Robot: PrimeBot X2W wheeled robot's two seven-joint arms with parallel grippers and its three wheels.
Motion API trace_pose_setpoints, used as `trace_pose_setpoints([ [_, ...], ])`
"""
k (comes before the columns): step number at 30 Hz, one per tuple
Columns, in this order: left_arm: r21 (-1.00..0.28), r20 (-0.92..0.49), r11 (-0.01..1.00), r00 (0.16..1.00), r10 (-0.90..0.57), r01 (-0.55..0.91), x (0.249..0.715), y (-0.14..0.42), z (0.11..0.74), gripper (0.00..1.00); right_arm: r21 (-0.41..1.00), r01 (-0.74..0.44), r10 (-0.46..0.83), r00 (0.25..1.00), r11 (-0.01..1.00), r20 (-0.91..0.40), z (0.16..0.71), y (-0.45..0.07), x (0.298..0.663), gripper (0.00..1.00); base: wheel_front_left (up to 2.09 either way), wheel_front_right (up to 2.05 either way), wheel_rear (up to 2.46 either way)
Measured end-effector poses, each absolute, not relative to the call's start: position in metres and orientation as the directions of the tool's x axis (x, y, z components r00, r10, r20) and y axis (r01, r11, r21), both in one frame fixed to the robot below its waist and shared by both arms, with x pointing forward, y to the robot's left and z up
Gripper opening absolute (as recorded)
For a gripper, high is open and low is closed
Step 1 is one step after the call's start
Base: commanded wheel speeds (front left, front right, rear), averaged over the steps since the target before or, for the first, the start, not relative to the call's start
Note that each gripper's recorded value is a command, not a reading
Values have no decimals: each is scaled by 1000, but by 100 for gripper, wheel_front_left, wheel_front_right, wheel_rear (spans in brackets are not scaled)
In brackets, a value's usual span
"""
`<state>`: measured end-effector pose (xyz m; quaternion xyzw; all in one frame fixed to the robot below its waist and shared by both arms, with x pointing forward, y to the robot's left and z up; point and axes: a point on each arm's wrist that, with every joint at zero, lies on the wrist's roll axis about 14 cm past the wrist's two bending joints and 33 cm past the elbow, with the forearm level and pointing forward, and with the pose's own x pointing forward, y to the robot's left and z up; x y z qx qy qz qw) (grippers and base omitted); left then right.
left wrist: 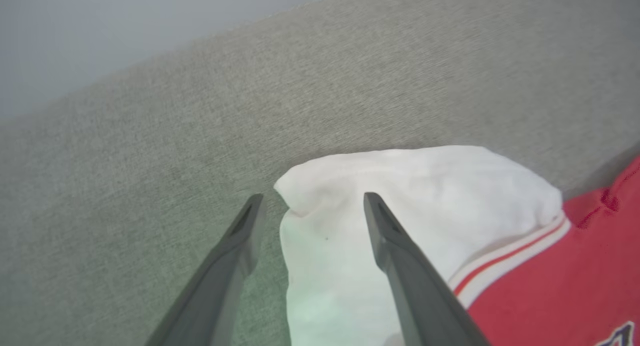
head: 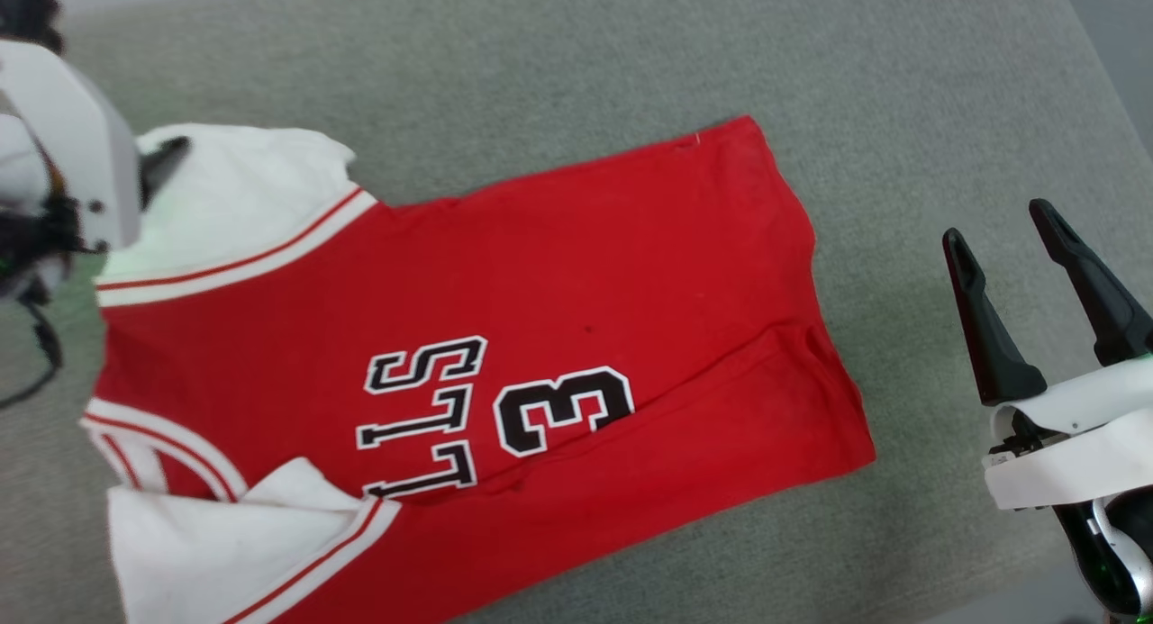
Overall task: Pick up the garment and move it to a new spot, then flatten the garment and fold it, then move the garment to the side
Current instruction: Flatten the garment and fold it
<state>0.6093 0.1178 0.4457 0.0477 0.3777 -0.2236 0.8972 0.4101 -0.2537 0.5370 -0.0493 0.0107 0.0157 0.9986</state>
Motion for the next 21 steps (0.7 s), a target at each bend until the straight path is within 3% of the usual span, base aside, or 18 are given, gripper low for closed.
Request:
trace_pose_setpoints([
  [13,-112,-843,941,471,-261,320,628,127,382,100,-112,-3,-8,995,994,-96,513,-266,414,100,0,0,0],
  [14,-121,-848,943,462,-261,311,627,127,382,89,-113,-6,-5,995,994,-97,513,-265,416,100,0,0,0],
  [15,-129,-851,944,455,-262,303,627,126,381,39,-111,-10,-1,995,994,-96,513,-264,417,100,0,0,0],
  [16,-139,-854,944,447,-266,298,626,125,381,0,-110,-13,2,995,994,-99,513,-264,418,100,0,0,0],
  [21,-155,-852,940,440,-283,303,623,120,382,0,-87,-25,15,993,996,-116,510,-260,420,100,0,0,0],
])
